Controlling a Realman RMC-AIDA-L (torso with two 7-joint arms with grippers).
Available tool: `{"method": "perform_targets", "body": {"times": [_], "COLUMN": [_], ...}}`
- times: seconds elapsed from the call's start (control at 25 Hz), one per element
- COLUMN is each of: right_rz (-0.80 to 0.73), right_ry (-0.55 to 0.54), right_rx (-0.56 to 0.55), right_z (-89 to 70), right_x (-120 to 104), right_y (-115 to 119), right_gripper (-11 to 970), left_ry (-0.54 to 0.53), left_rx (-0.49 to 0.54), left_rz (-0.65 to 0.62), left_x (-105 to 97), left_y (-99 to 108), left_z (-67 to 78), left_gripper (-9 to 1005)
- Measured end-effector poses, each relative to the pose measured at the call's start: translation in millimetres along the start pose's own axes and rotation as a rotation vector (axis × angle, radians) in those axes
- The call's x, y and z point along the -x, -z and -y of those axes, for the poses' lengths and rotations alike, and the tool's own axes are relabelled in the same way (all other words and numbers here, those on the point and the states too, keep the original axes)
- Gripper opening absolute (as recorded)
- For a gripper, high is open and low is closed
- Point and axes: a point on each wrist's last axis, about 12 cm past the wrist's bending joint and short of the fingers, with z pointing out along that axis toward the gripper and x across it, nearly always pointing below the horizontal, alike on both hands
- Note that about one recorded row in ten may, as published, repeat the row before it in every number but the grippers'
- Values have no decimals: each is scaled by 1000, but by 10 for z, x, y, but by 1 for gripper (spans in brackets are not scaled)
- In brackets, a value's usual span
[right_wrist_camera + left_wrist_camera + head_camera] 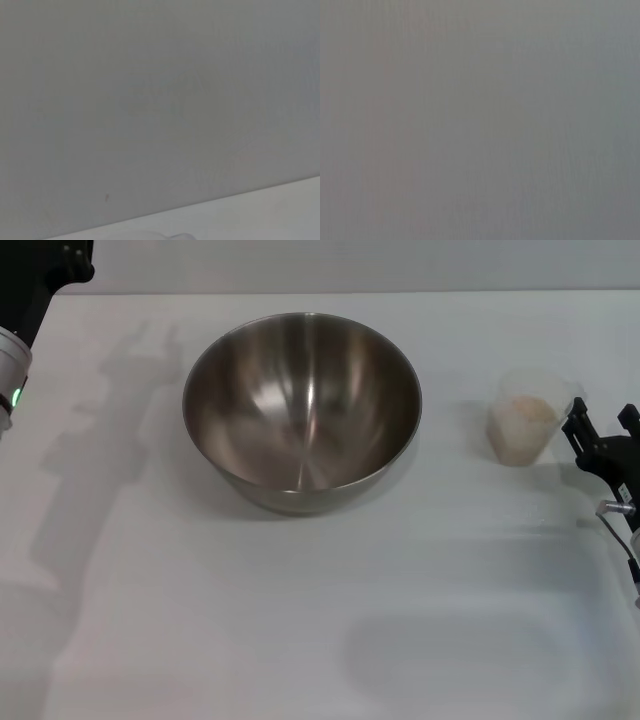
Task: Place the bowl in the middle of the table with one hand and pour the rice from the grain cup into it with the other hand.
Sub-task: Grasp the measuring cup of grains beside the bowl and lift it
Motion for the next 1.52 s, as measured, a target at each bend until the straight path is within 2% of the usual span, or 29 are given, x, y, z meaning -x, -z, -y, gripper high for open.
{"method": "perform_targets", "body": {"times": [1.52], "right_rz": [-17], "right_ry": [3], "right_rx": [16], "right_z": [-10], "right_x": [41], "right_y": [-130], "right_gripper": [689], "left_ry": [4], "left_rx": [-7], "left_rz": [23], "left_x": [62], "left_y": [-53], "left_z": [25], "left_gripper": [377]}}
